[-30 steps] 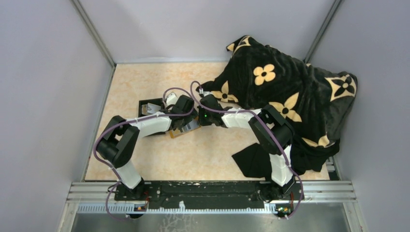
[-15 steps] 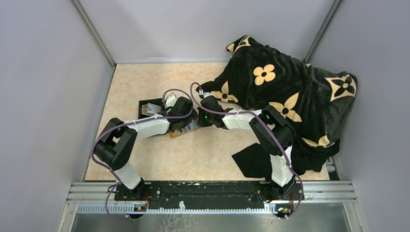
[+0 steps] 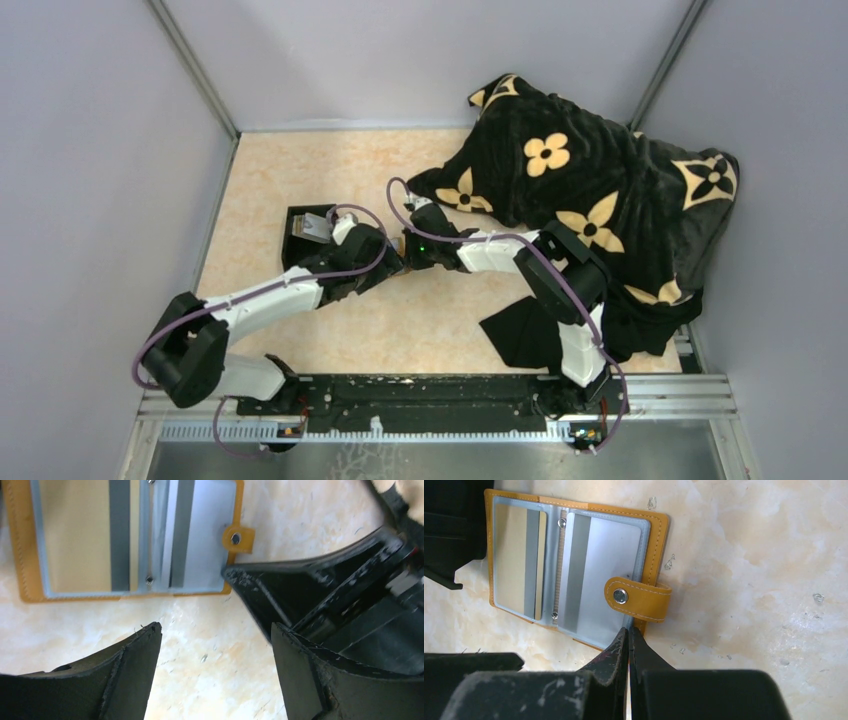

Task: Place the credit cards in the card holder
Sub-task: Insert the credit card into the card holder, then adjust the storage box at the center of the board, then pick up the credit card from the storage box.

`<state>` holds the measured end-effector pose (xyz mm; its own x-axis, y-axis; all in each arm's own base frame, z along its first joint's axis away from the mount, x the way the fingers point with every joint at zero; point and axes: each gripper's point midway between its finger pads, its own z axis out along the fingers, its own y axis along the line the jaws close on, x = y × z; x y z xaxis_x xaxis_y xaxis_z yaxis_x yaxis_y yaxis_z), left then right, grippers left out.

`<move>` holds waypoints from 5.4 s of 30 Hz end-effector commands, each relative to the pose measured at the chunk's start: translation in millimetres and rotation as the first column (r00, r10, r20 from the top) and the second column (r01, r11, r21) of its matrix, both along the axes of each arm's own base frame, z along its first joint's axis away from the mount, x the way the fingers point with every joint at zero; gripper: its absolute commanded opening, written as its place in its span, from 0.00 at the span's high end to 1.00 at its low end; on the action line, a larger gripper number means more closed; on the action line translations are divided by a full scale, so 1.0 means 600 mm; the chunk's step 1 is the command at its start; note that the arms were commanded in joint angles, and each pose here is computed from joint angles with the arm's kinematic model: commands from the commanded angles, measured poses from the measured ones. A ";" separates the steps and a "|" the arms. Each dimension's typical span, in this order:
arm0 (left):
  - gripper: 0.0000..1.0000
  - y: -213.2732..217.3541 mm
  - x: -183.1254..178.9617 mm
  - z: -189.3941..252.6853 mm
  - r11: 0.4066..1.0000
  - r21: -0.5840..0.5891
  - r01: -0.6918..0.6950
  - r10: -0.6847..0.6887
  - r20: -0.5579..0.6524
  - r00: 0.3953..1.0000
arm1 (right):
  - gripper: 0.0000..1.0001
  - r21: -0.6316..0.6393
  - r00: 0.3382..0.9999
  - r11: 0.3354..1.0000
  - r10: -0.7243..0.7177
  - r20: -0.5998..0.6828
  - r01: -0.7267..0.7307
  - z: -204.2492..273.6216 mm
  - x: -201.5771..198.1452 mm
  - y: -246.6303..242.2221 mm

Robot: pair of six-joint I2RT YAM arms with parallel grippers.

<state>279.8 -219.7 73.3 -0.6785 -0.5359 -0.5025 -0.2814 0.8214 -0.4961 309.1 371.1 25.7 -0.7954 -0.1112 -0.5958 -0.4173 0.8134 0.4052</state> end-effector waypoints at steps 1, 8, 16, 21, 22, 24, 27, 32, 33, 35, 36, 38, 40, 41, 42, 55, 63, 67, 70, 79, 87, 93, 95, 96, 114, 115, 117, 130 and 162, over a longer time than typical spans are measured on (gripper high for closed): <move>0.14 0.027 -0.030 0.000 1.000 0.026 -0.008 0.008 -0.011 1.000 | 1.00 -0.046 0.999 0.999 0.016 -0.029 -0.017 -0.021 -0.030 -0.017; 0.18 0.067 -0.021 0.056 0.994 0.036 -0.103 0.099 0.103 0.990 | 0.74 0.014 0.995 0.997 0.069 0.076 -0.070 0.053 -0.017 -0.001; 0.17 0.147 0.000 0.126 0.934 0.078 -0.348 0.321 0.243 0.915 | 0.58 0.051 0.975 0.989 0.125 0.181 -0.136 0.157 0.000 0.023; 0.16 0.214 -0.010 0.121 0.816 0.117 -0.566 0.521 0.272 0.809 | 0.56 0.068 0.963 0.984 0.145 0.228 -0.164 0.210 0.012 0.045; 0.15 0.225 -0.014 0.118 0.793 0.129 -0.596 0.548 0.276 0.789 | 0.56 0.071 0.960 0.982 0.155 0.233 -0.176 0.217 0.012 0.053; 0.15 0.247 -0.020 0.116 0.743 0.141 -0.654 0.603 0.282 0.746 | 0.56 0.070 0.955 0.979 0.171 0.241 -0.193 0.227 0.013 0.066; 0.15 0.264 -0.018 0.127 0.703 0.136 -0.698 0.641 0.303 0.705 | 0.58 0.079 0.949 0.972 0.196 0.247 -0.222 0.234 0.012 0.088; 0.18 0.305 -0.018 0.126 0.628 0.125 -0.768 0.718 0.289 0.633 | 0.66 0.092 0.940 0.959 0.239 0.245 -0.268 0.226 0.002 0.127; 0.18 0.313 -0.017 0.127 0.617 0.127 -0.777 0.727 0.286 0.624 | 0.67 0.095 0.938 0.957 0.245 0.244 -0.275 0.224 0.000 0.133; 0.19 0.330 -0.011 0.131 0.594 0.125 -0.795 0.748 0.279 0.603 | 0.68 0.099 0.937 0.954 0.253 0.242 -0.283 0.219 -0.001 0.143; 0.19 0.339 -0.007 0.132 0.580 0.121 -0.805 0.760 0.274 0.589 | 0.69 0.102 0.936 0.953 0.254 0.242 -0.285 0.218 0.000 0.146; 0.20 0.364 -0.001 0.132 0.538 0.108 -0.836 0.796 0.261 0.546 | 0.71 0.104 0.935 0.951 0.259 0.241 -0.290 0.216 -0.001 0.149; 0.21 0.380 0.009 0.136 0.514 0.087 -0.854 0.816 0.259 0.517 | 0.73 0.106 0.935 0.951 0.258 0.245 -0.290 0.216 -0.001 0.149; 0.22 0.387 0.014 0.137 0.501 0.075 -0.862 0.827 0.254 0.502 | 0.73 0.109 0.934 0.950 0.258 0.248 -0.291 0.217 -0.002 0.148; 0.22 0.392 0.023 0.141 0.495 0.053 -0.867 0.834 0.250 0.492 | 0.75 0.111 0.933 0.950 0.259 0.250 -0.293 0.217 -0.003 0.148; 0.23 0.459 0.058 0.068 0.400 0.031 -0.916 0.907 0.129 0.401 | 0.79 0.105 0.931 0.948 0.266 0.249 -0.299 0.207 0.003 0.156; 0.23 0.441 0.052 -0.009 0.422 0.010 -0.907 0.906 0.027 0.422 | 0.82 0.064 0.933 0.953 0.274 0.233 -0.296 0.189 0.011 0.155; 0.23 0.427 0.044 -0.033 0.439 -0.016 -0.898 0.898 -0.020 0.439 | 0.84 0.055 0.935 0.955 0.271 0.229 -0.290 0.184 0.011 0.151; 0.23 0.414 0.036 -0.049 0.445 -0.043 -0.895 0.893 -0.060 0.447 | 0.85 0.049 0.937 0.957 0.269 0.224 -0.286 0.181 0.009 0.147; 0.23 0.368 0.034 -0.075 0.491 -0.118 -0.863 0.844 -0.181 0.505 | 0.88 0.030 0.939 0.962 0.257 0.230 -0.271 0.178 0.008 0.131; 0.23 0.330 0.042 -0.076 0.545 -0.142 -0.826 0.800 -0.207 0.563 | 0.88 -0.016 0.932 0.968 0.247 0.267 -0.252 0.189 0.020 0.119; 0.23 0.302 0.048 -0.069 0.587 -0.157 -0.794 0.768 -0.202 0.607 | 0.85 -0.065 0.913 0.963 0.269 0.308 -0.262 0.211 0.035 0.119; 0.23 0.296 0.048 -0.063 0.600 -0.160 -0.784 0.759 -0.195 0.621 | 0.83 -0.072 0.904 0.960 0.281 0.322 -0.272 0.219 0.039 0.123; 0.23 0.296 0.048 -0.059 0.604 -0.159 -0.781 0.758 -0.187 0.625 | 0.82 -0.074 0.898 0.957 0.289 0.331 -0.281 0.224 0.040 0.125; 0.17 0.348 0.015 0.075 0.631 -0.194 -0.751 0.772 0.070 0.631 | 0.60 -0.058 0.788 0.859 0.493 0.370 -0.509 0.238 0.066 0.255; 0.16 0.346 0.019 0.088 0.656 -0.212 -0.724 0.752 0.105 0.651 | 0.58 -0.054 0.782 0.853 0.500 0.371 -0.520 0.236 0.067 0.263; 0.15 0.343 0.023 0.117 0.695 -0.252 -0.673 0.717 0.184 0.672 | 0.53 -0.049 0.776 0.844 0.512 0.369 -0.534 0.228 0.071 0.276; 0.11 0.318 0.003 0.202 0.806 -0.377 -0.456 0.587 0.414 0.696 | 0.36 -0.048 0.758 0.849 0.494 0.426 -0.526 0.198 0.100 0.344; 0.15 0.273 0.005 0.211 0.840 -0.468 -0.275 0.506 0.491 0.710 | 0.49 -0.081 0.789 0.879 0.459 0.409 -0.469 0.117 0.154 0.330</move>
<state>281.2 -51.1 198.5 0.0004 -0.8930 -0.4500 -0.1333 0.4459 -0.8851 395.3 567.2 87.8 -0.3352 -0.4236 -0.8415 -0.8720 0.4778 0.1068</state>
